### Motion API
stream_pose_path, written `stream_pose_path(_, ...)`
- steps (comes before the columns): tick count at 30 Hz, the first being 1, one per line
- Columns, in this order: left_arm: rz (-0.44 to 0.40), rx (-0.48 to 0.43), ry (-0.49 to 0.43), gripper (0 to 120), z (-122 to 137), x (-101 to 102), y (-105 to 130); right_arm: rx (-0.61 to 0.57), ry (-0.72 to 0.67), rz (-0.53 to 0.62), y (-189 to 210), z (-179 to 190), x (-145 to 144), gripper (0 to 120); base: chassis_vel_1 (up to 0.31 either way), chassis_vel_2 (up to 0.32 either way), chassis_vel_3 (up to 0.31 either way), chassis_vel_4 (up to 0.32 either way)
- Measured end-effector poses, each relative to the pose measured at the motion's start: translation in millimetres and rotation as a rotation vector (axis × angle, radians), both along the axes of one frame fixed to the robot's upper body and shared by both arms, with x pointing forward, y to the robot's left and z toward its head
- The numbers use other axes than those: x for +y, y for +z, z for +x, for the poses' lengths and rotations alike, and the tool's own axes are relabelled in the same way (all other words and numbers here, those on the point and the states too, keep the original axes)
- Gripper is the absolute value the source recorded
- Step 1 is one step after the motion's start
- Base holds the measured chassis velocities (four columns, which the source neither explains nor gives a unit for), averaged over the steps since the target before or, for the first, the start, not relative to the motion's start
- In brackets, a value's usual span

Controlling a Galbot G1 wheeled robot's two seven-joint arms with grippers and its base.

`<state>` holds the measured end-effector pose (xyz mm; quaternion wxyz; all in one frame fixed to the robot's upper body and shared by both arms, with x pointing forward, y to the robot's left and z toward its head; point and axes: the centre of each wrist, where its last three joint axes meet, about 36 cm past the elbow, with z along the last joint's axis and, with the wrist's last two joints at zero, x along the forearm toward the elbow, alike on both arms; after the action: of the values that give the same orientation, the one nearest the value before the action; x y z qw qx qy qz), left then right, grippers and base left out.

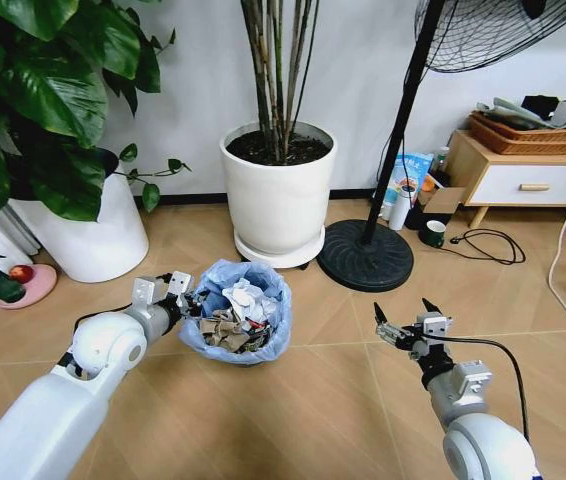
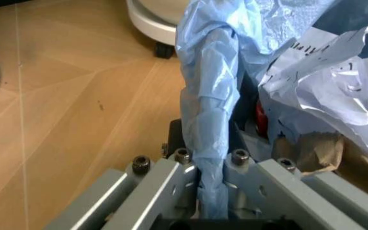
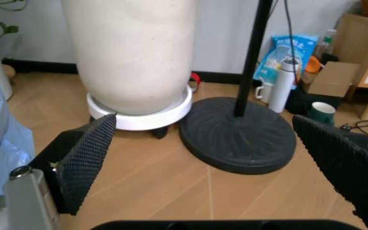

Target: Pick up the trash bin and place the garbage on the floor into it.

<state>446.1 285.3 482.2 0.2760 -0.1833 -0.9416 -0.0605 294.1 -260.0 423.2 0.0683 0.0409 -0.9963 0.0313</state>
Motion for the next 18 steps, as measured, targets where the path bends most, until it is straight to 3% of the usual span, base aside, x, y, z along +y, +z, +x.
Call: stream_pose_path(18,-0.003,-0.002,0.000,0,0.4,-0.3,0.7,0.012,0.018,-0.009,-4.4,-2.5,8.7,100,0.139,0.138,-0.142,-0.143)
